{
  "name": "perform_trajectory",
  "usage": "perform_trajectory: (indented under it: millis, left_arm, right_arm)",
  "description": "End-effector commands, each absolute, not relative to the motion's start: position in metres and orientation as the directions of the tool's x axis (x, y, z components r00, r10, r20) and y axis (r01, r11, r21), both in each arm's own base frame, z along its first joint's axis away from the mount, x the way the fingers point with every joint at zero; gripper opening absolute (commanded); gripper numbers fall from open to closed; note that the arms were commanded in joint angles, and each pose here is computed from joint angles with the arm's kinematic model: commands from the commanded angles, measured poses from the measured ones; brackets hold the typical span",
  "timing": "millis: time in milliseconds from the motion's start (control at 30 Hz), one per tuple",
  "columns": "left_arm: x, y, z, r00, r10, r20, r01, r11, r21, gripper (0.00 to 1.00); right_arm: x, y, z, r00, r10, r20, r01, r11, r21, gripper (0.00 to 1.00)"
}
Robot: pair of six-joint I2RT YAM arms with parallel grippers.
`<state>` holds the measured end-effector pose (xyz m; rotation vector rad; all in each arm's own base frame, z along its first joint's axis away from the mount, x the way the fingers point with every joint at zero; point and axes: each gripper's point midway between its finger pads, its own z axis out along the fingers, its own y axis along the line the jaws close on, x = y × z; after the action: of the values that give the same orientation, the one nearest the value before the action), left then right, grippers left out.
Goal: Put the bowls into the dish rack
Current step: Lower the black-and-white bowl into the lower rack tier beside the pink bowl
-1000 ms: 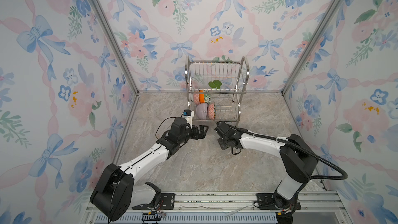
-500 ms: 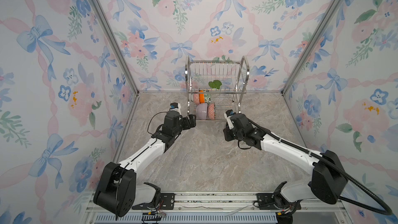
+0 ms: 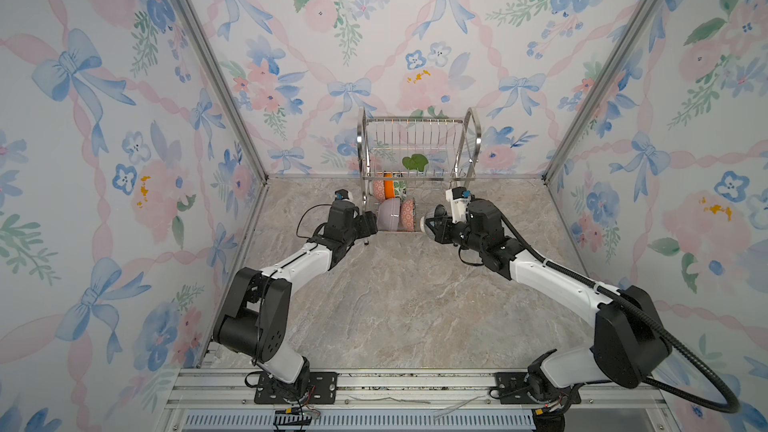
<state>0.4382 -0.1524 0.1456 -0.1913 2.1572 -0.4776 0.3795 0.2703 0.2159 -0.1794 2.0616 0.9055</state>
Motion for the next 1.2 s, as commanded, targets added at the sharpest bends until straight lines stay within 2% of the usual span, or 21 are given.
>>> perform_trajectory:
  millis: [0,167,300,467,633,733,867,1033,1167]
  left_arm:
    - [0.445,-0.152,0.147,-0.579,-0.278,-0.766,0.048,0.927,-0.373,0.76]
    - [0.446,-0.153,0.142,-0.589,-0.258,-0.766,0.056,0.932,-0.357,0.61]
    - [0.446,-0.152,0.139,-0.592,-0.249,-0.767,0.055,0.937,-0.346,0.49]
    - [0.448,-0.152,0.136,-0.597,-0.239,-0.766,0.052,0.941,-0.334,0.4]
    - [0.449,-0.152,0.132,-0.603,-0.23,-0.764,0.048,0.945,-0.323,0.38]
    - [0.449,-0.153,0.129,-0.609,-0.22,-0.762,0.049,0.949,-0.313,0.33]
    - [0.45,-0.152,0.126,-0.611,-0.203,-0.765,0.044,0.956,-0.289,0.3]
    - [0.45,-0.153,0.122,-0.618,-0.19,-0.763,0.043,0.961,-0.275,0.14]
    - [0.451,-0.153,0.12,-0.621,-0.181,-0.762,0.044,0.964,-0.264,0.07]
  right_arm:
    - [0.394,0.283,0.25,-0.537,0.265,-0.801,-0.521,0.642,0.562,0.0]
    - [0.404,0.285,0.246,-0.527,0.325,-0.786,-0.535,0.591,0.603,0.0]
    - [0.411,0.279,0.246,-0.503,0.339,-0.795,-0.534,0.602,0.594,0.0]
    - [0.422,0.272,0.24,-0.505,0.36,-0.784,-0.514,0.604,0.609,0.0]
    - [0.433,0.268,0.23,-0.505,0.366,-0.782,-0.499,0.615,0.61,0.0]
    - [0.44,0.267,0.221,-0.532,0.39,-0.751,-0.471,0.601,0.646,0.0]
    - [0.445,0.272,0.218,-0.546,0.405,-0.733,-0.477,0.569,0.67,0.0]
    - [0.449,0.277,0.214,-0.559,0.42,-0.715,-0.481,0.539,0.692,0.0]
    - [0.453,0.279,0.211,-0.564,0.431,-0.704,-0.478,0.525,0.705,0.0]
